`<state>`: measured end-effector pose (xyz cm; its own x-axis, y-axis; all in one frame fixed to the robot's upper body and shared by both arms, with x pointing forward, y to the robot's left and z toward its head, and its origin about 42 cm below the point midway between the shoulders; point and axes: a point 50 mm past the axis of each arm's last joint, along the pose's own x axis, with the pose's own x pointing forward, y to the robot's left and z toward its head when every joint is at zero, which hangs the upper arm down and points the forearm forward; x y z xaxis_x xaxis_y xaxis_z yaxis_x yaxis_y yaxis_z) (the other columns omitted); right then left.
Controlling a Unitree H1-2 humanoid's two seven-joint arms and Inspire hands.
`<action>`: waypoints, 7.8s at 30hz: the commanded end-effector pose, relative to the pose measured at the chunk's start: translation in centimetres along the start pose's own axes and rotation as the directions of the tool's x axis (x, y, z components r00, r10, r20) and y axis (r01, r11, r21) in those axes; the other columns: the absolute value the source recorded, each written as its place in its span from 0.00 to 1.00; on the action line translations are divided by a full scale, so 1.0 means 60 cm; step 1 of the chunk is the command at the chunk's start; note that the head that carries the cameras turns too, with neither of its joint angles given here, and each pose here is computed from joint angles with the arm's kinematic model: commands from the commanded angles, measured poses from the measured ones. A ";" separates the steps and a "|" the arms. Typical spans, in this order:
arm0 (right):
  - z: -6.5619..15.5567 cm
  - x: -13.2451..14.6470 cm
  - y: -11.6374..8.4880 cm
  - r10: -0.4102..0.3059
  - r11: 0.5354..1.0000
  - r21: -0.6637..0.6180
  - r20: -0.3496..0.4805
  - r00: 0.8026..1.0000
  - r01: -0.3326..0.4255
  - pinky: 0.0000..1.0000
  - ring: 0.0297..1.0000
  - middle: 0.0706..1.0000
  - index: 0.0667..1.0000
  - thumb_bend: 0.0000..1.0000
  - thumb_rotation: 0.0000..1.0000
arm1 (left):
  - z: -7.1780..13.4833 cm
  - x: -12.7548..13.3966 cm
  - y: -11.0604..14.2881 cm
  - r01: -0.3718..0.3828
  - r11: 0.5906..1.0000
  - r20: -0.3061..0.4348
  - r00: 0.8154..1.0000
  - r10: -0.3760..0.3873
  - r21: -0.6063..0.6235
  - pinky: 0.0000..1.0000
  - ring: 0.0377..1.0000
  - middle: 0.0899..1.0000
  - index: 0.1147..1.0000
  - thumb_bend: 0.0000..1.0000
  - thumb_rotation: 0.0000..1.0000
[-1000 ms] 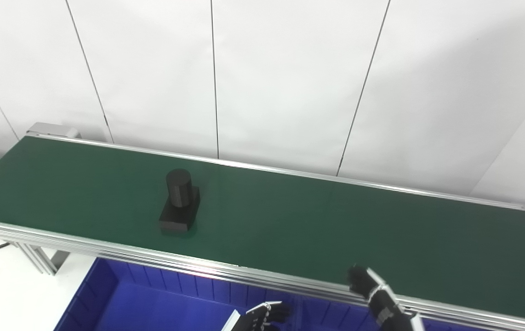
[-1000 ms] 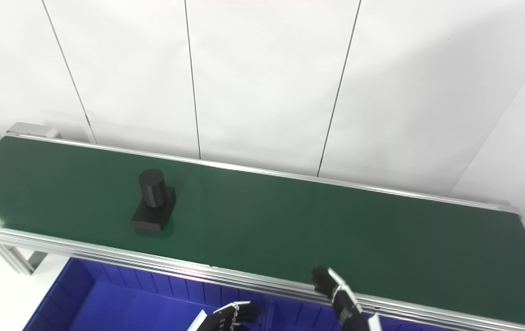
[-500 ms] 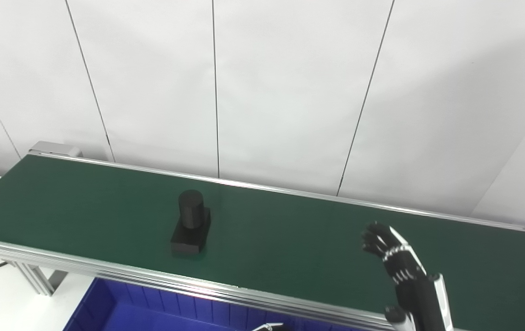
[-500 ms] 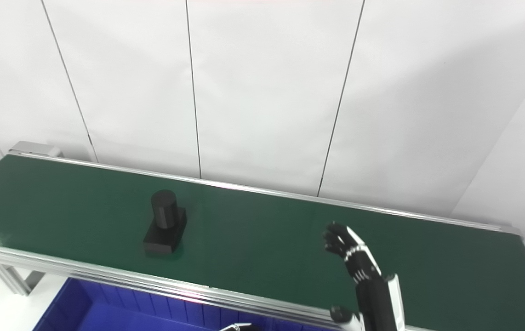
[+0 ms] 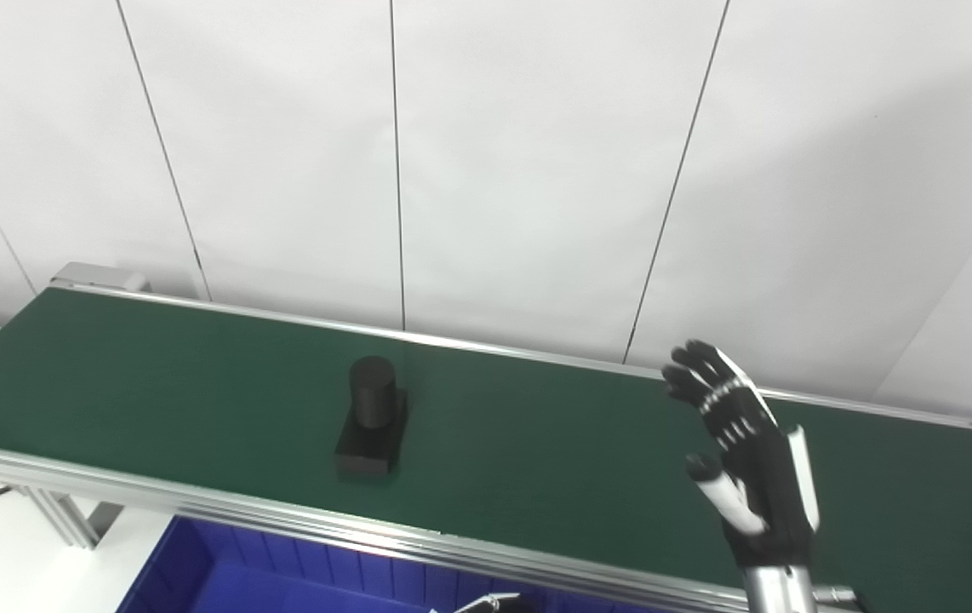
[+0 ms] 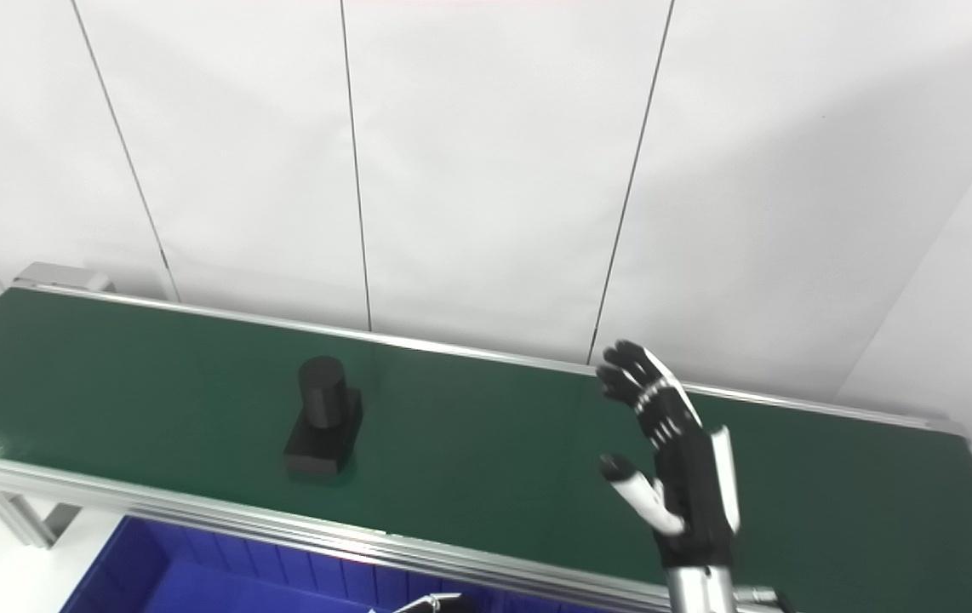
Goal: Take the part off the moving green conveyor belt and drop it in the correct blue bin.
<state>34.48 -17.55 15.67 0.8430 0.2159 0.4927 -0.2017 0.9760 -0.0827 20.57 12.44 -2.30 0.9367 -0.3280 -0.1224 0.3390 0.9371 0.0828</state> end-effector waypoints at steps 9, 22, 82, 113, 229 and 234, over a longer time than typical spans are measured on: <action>-0.011 0.050 0.011 0.047 0.997 -0.060 0.025 0.999 -0.045 0.72 0.76 0.80 0.81 0.79 0.62 | 0.027 0.008 -0.002 0.007 1.000 0.090 0.996 -0.007 -0.006 0.68 0.75 0.75 0.72 0.97 0.63; -0.033 0.049 0.000 -0.006 0.997 -0.083 -0.025 1.000 0.004 0.73 0.77 0.81 0.83 0.83 0.60 | 0.027 0.004 0.000 0.011 1.000 0.091 0.996 -0.010 -0.013 0.70 0.76 0.76 0.73 0.96 0.63; -0.123 0.095 -0.027 0.094 0.910 -0.375 -0.224 0.970 -0.175 0.77 0.83 0.89 0.86 1.00 0.20 | 0.034 0.005 -0.005 0.004 1.000 0.103 0.995 -0.001 -0.028 0.71 0.76 0.75 0.74 0.97 0.64; -0.138 0.125 -0.004 0.140 0.876 -0.412 -0.276 0.951 -0.249 0.65 0.75 0.82 0.82 0.95 0.28 | 0.037 -0.007 -0.006 0.007 1.000 0.111 0.994 -0.004 -0.026 0.71 0.76 0.75 0.74 0.98 0.65; 0.049 -0.258 -0.125 -0.068 0.753 -0.574 -0.555 0.829 -0.322 0.26 0.30 0.38 0.49 0.52 0.00 | 0.111 0.000 0.096 0.001 0.993 0.301 0.953 0.035 -0.119 0.74 0.79 0.78 0.82 0.89 0.74; 0.012 -0.258 -0.125 0.008 0.697 -0.543 -0.647 0.762 -0.469 0.26 0.30 0.38 0.49 0.52 0.00 | 0.112 0.001 0.093 0.005 0.993 0.302 0.953 0.030 -0.116 0.75 0.79 0.79 0.83 0.89 0.75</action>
<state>21.48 -27.87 7.96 0.9553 0.1853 -0.2303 -0.2955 0.6139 -0.7320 22.46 17.33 3.42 0.9445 -0.3113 0.1053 0.3175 0.9470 -0.0485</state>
